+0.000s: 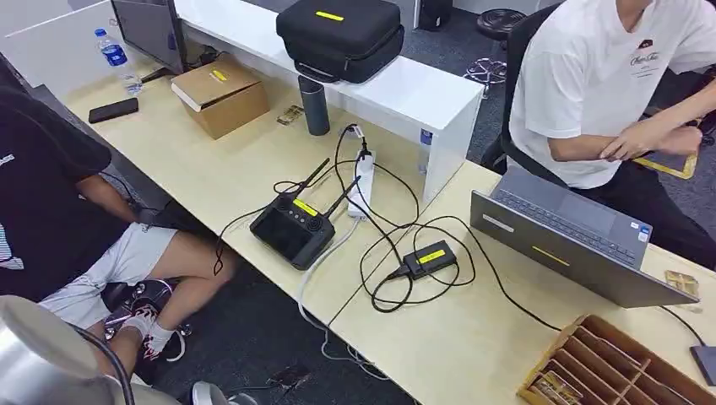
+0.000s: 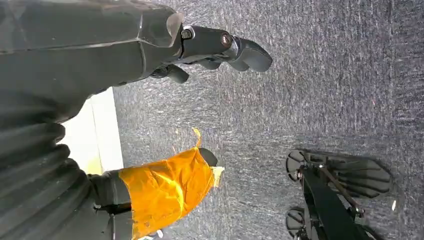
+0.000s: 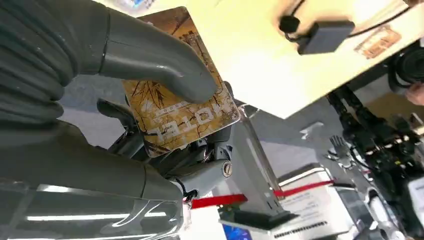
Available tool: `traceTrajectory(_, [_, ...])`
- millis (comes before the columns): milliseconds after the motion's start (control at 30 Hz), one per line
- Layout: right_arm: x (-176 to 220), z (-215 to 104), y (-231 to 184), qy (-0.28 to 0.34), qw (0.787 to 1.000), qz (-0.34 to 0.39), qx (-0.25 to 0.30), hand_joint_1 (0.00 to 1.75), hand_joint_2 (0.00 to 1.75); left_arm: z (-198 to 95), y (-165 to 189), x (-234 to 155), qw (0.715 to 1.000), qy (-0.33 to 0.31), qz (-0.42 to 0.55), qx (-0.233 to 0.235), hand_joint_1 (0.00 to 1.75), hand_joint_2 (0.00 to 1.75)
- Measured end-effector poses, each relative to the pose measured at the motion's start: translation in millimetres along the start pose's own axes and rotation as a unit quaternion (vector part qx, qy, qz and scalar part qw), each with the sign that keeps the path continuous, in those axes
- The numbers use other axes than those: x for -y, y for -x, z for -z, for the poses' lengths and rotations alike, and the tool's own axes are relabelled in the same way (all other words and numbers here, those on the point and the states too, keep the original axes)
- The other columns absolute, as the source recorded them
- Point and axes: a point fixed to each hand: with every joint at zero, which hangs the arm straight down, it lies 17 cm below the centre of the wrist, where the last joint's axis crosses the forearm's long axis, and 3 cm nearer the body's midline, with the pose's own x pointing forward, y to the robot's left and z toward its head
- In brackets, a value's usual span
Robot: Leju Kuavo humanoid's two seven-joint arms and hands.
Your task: Pass the card to the sensor for recognition and then transmit it.
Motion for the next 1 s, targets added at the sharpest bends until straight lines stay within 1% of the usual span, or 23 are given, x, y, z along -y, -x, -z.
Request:
traceTrajectory(733, [-44.7, -16.7, 17.1, -0.04, 0.998, 0.022, -0.037, 1.75, 1.75, 0.0, 0.9, -0.1, 1.0, 0.0, 0.0, -0.003, 0.0, 1.75])
traceTrajectory(1000, [-49.3, -15.2, 16.7, -0.046, 0.998, 0.019, -0.038, 1.75, 1.75, 0.0, 1.2, 0.0, 1.0, 0.0, 0.001, -0.003, 0.0, 1.75])
